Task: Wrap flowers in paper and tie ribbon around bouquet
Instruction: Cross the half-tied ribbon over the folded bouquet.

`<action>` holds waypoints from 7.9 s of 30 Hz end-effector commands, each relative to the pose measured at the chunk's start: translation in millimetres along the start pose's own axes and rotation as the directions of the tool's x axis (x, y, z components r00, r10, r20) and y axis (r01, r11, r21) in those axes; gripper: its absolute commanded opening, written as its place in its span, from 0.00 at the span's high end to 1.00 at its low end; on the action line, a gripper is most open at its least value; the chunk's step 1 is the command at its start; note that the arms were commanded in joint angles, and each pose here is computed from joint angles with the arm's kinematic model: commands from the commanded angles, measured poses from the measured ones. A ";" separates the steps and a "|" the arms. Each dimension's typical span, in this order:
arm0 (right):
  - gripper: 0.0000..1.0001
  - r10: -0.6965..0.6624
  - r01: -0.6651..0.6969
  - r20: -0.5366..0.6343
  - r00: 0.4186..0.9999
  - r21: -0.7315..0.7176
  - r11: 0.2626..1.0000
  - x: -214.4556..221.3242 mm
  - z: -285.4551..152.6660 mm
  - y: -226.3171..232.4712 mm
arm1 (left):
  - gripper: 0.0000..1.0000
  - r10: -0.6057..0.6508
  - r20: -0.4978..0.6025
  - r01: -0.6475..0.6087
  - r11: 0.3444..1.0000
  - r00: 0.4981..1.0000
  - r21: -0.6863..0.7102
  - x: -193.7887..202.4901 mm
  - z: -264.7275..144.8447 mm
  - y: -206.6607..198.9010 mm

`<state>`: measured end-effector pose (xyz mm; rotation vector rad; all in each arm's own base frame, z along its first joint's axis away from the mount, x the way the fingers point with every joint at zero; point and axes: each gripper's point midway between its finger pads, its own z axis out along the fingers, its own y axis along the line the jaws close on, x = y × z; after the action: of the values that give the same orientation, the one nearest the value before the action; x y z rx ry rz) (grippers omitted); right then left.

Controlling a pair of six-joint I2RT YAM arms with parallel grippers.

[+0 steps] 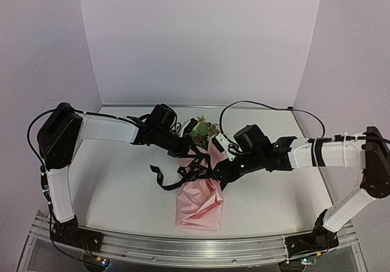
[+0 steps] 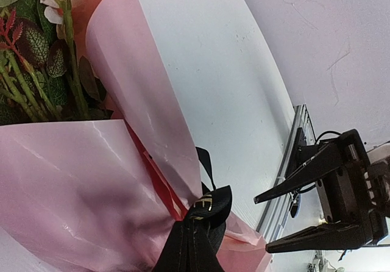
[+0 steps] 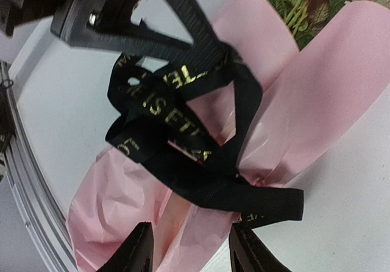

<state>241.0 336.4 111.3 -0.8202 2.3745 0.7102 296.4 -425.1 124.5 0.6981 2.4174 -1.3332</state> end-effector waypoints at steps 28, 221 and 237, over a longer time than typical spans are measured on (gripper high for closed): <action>0.73 -0.081 0.079 0.028 0.996 0.076 0.994 -22.5 30.8 -7.9 | 1.00 0.011 0.007 -0.011 1.000 1.000 0.021 -8.2 -3.2 -4.5; 0.99 0.670 -0.531 0.251 0.698 -0.447 0.720 -107.2 69.4 -35.1 | 0.81 0.154 -0.016 -0.154 0.964 0.988 -0.219 -26.7 -26.7 36.5; 0.99 0.670 -0.527 0.252 0.699 -0.452 0.720 -111.4 73.1 -32.5 | 1.00 0.200 0.137 -0.191 0.979 0.970 -0.074 -27.5 -42.2 -28.3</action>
<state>350.7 392.4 99.4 0.0884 2.2068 1.4146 309.0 -398.1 127.1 0.7877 2.3740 -1.0788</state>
